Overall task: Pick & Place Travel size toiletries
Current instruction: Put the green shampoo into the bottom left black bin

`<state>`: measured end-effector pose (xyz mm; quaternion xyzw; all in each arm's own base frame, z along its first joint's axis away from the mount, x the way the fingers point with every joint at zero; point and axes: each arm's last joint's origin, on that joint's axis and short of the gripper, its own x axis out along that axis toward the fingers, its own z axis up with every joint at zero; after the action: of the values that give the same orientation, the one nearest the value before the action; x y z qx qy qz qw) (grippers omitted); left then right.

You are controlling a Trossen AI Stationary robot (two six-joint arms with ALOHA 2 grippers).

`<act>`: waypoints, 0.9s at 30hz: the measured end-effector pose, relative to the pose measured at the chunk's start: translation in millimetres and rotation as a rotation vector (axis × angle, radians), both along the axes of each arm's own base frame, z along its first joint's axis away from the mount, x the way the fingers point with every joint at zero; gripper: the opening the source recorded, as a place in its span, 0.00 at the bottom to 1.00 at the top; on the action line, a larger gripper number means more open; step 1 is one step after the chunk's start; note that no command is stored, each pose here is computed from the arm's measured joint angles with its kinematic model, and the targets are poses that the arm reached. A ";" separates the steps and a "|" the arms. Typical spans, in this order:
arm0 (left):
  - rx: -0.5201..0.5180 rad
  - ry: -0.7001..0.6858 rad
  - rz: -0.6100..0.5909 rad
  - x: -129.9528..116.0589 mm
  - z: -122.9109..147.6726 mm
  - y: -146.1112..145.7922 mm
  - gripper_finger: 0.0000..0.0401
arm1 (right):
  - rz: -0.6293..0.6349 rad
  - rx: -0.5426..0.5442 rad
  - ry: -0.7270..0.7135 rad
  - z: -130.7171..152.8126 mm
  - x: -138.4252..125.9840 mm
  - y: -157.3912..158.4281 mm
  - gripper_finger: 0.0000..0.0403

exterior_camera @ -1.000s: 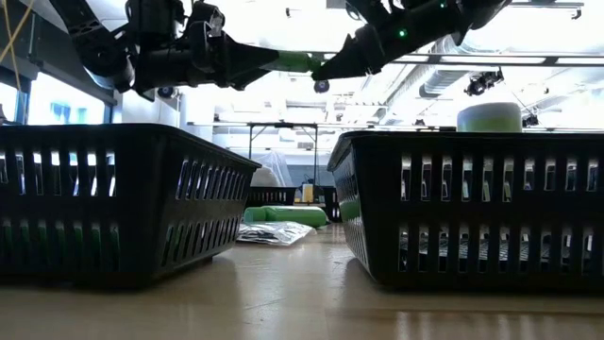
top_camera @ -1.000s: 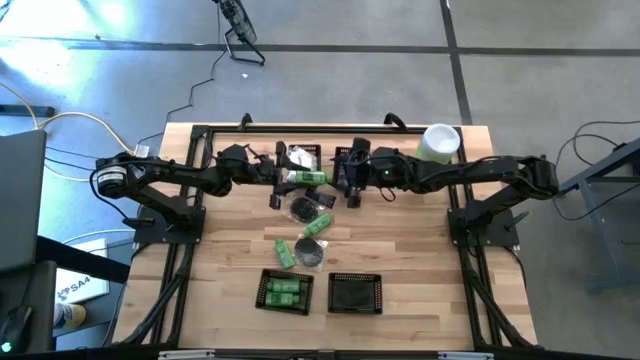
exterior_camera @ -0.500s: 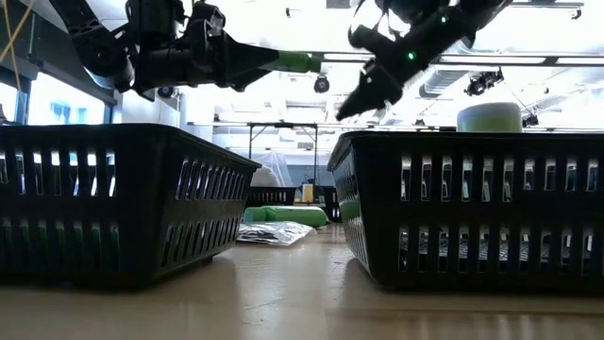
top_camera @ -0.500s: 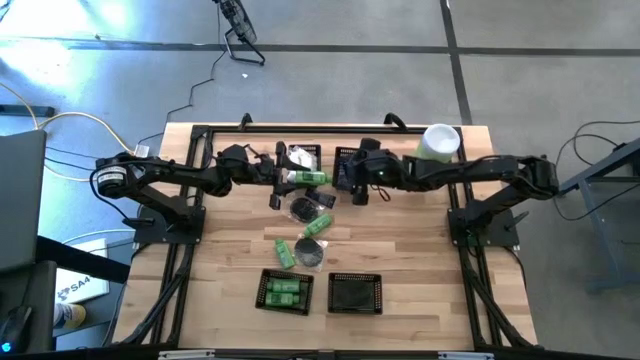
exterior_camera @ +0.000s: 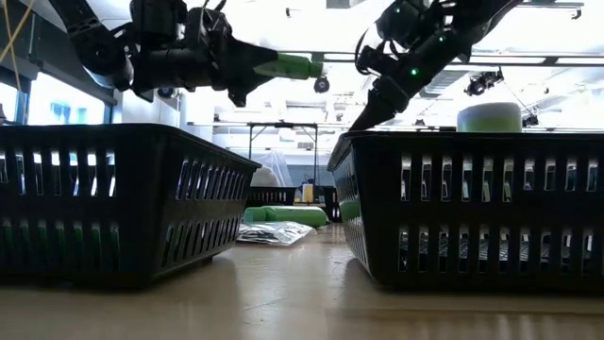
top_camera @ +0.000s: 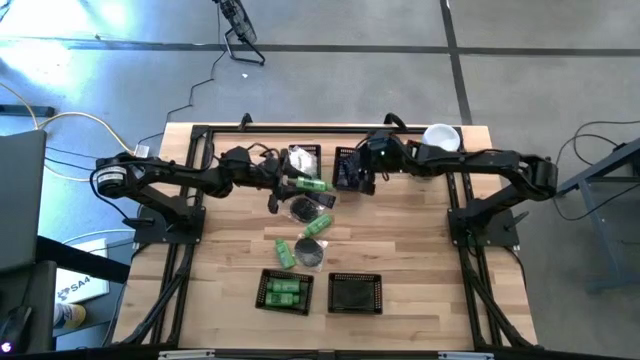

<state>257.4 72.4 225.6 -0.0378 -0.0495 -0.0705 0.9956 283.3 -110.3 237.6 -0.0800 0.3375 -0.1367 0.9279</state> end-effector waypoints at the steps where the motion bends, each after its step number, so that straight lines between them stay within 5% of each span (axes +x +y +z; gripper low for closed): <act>1: -0.013 0.002 -0.016 1.0 0.0 -3.7 0.45 | 0.011 0.017 -0.007 0.0 -1.2 -3.2 0.41; 13: -0.278 0.184 -0.182 11.3 -12.0 -67.3 0.45 | 0.130 0.158 -0.072 0.7 -9.2 -20.0 0.21; 22: -0.537 0.399 -0.327 6.2 -22.4 -122.4 0.45 | 0.154 0.179 -0.086 1.3 -8.5 -18.9 0.17; 27: -0.651 0.508 -0.300 -0.7 -29.3 -149.4 0.45 | 0.228 0.229 -0.108 1.7 -8.0 -16.0 0.17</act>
<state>256.7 -77.1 196.3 -0.3724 0.1834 -0.1835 0.8911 275.3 -126.3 239.3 -0.0041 0.2894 0.0047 0.9572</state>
